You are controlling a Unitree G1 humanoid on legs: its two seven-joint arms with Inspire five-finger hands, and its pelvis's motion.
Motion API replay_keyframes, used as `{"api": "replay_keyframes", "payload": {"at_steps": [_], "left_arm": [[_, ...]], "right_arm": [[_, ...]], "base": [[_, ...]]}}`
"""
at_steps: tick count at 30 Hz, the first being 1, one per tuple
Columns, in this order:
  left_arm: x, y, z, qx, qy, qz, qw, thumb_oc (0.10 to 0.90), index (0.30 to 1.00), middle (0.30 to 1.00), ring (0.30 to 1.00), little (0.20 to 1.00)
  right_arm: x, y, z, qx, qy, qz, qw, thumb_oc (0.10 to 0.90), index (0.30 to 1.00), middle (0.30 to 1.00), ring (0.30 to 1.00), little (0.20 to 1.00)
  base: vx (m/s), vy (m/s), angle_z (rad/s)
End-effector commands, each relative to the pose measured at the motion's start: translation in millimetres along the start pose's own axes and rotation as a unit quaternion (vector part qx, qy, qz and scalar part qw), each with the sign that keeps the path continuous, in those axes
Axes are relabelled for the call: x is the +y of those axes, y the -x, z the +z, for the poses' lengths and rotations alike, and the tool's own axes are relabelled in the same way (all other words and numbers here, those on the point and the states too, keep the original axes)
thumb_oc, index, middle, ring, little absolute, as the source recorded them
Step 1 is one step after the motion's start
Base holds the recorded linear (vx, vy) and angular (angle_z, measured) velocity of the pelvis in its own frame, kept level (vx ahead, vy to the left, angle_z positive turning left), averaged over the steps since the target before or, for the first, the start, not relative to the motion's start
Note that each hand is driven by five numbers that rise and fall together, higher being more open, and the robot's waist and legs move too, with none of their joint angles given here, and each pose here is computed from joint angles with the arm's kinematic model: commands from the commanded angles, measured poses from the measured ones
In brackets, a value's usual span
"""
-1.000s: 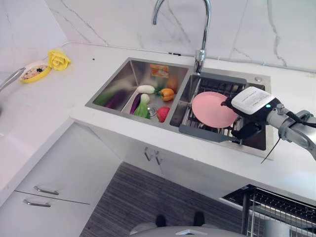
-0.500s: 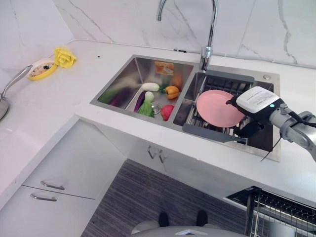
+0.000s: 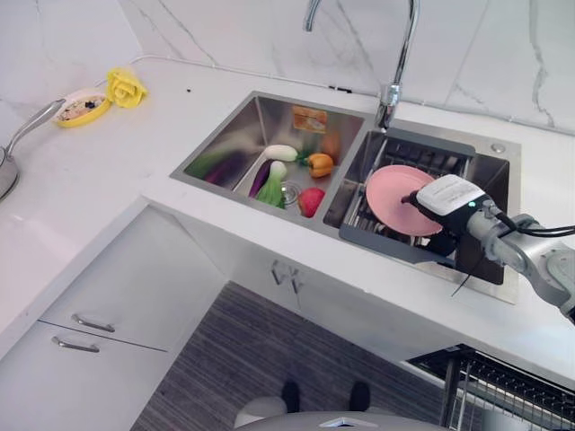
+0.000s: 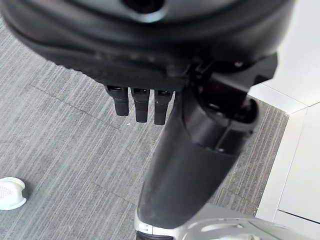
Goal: Place the dishes in the dishwasher.
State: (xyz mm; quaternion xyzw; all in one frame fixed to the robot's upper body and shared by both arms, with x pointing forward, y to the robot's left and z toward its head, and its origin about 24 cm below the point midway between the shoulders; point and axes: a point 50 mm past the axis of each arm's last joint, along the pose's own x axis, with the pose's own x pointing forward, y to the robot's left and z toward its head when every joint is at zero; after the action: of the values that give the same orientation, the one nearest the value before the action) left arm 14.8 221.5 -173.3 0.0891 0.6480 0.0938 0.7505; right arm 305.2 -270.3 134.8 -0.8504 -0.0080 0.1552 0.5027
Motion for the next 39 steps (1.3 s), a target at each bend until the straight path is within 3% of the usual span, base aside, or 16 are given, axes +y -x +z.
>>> {"api": "replay_keyframes", "payload": {"at_steps": [1, 10, 15, 16, 24, 32, 36, 38, 39], "left_arm": [[32, -2, 3, 0.007, -0.045, 0.053, 0.998, 0.800, 0.900, 0.900, 0.900, 0.900], [22, -3, 18, -0.019, -0.047, 0.070, 0.996, 0.800, 0.900, 0.900, 0.900, 0.900], [18, -2, 23, -0.030, -0.039, 0.075, 0.996, 0.800, 0.900, 0.900, 0.900, 0.900], [18, -2, 24, -0.034, -0.038, 0.077, 0.996, 0.800, 0.900, 0.900, 0.900, 0.900], [18, -2, 24, -0.037, -0.034, 0.082, 0.995, 0.800, 0.900, 0.900, 0.900, 0.900], [17, -3, 38, -0.049, -0.037, 0.083, 0.995, 0.800, 0.900, 0.900, 0.900, 0.900], [18, -3, 40, -0.053, -0.027, 0.087, 0.994, 0.800, 0.900, 0.900, 0.900, 0.900], [17, -3, 42, -0.057, -0.026, 0.087, 0.994, 0.800, 0.900, 0.900, 0.900, 0.900], [16, -3, 44, -0.056, -0.023, 0.089, 0.994, 0.800, 0.900, 0.900, 0.900, 0.900]], "right_arm": [[-26, -12, -5, 0.037, 0.038, -0.086, 0.995, 0.800, 0.900, 0.900, 0.900, 0.900], [3, -3, -10, 0.166, 0.022, -0.185, 0.968, 0.800, 0.900, 0.900, 0.900, 0.900], [7, -1, 3, 0.192, -0.044, -0.243, 0.950, 0.800, 0.900, 0.900, 0.900, 0.900], [11, -3, 8, 0.208, -0.095, -0.261, 0.938, 0.800, 0.900, 0.900, 0.900, 0.900], [7, -5, 12, 0.214, -0.145, -0.299, 0.919, 0.800, 0.900, 0.900, 0.900, 0.900], [10, -12, 13, 0.217, -0.139, -0.286, 0.923, 0.800, 0.900, 0.900, 0.900, 0.900], [12, -14, 8, 0.255, -0.203, -0.304, 0.895, 0.800, 0.900, 0.900, 0.900, 0.900], [20, -16, 12, 0.276, -0.286, -0.307, 0.865, 0.800, 0.900, 0.900, 0.900, 0.900], [32, -23, 24, 0.294, -0.435, -0.301, 0.796, 0.800, 0.900, 0.900, 0.900, 0.900]], "base": [[0.00, -0.003, 0.05], [0.00, 0.002, 0.02], [0.00, 0.000, 0.01], [0.00, 0.000, 0.00], [0.00, 0.000, 0.00], [0.00, 0.000, 0.00], [0.00, 0.000, 0.00], [0.00, 0.000, 0.00], [0.00, 0.000, 0.00]]}}
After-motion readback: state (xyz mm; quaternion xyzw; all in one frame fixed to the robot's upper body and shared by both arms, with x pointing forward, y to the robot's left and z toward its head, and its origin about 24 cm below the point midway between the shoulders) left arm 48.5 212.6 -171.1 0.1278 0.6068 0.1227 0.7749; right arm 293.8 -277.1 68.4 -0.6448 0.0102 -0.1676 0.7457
